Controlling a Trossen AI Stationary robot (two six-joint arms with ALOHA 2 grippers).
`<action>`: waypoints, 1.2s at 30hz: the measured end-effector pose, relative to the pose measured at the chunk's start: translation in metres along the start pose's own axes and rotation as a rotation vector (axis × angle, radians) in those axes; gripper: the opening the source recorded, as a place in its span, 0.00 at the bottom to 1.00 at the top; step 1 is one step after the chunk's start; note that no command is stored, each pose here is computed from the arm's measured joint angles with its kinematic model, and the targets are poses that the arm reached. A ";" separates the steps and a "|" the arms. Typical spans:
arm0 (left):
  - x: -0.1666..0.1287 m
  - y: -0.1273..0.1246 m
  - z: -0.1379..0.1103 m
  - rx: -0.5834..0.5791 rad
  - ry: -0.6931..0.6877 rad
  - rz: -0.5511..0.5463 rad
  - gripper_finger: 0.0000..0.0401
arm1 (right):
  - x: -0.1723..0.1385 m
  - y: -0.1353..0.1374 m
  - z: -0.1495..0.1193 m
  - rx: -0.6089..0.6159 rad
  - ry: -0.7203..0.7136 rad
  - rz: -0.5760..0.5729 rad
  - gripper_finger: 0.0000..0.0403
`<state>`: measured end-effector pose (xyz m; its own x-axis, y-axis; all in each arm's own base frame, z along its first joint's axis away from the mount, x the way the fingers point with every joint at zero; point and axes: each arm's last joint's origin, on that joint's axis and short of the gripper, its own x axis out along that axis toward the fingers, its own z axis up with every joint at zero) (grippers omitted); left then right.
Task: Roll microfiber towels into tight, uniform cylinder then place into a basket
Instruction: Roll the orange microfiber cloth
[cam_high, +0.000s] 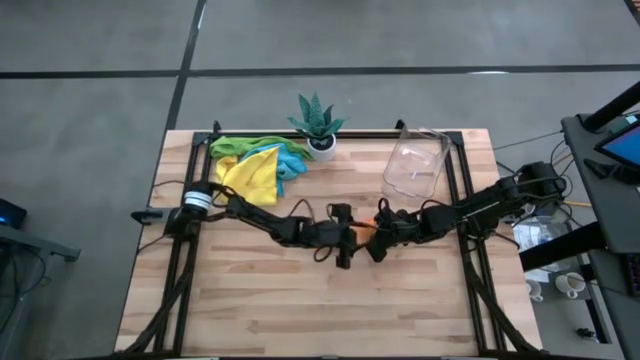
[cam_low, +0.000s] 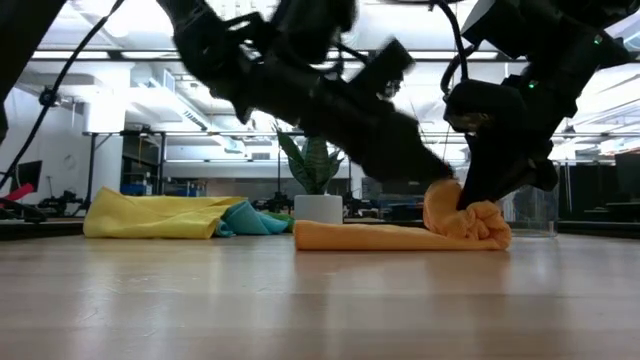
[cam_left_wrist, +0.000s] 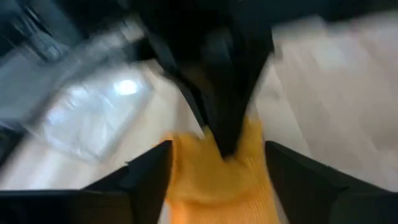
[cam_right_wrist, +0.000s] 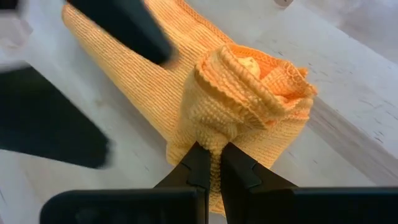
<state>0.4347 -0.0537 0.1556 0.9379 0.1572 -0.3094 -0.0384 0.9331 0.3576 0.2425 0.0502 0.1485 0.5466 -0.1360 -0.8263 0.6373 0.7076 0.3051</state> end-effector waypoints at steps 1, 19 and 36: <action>-0.004 0.001 0.000 -0.001 -0.032 0.009 0.51 | 0.000 0.000 0.000 0.001 0.000 0.000 0.03; 0.022 0.018 -0.021 -0.136 -0.099 -0.049 0.00 | 0.000 0.001 0.001 0.011 -0.010 0.016 0.03; 0.023 0.022 -0.031 -0.095 0.001 -0.047 0.00 | 0.001 0.002 0.003 0.016 -0.021 0.026 0.03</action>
<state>0.4452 -0.0192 0.1292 0.9391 0.1129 -0.3245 -0.0271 0.9659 0.2577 0.2456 0.0490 0.1501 0.5742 -0.1321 -0.8080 0.6311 0.7001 0.3340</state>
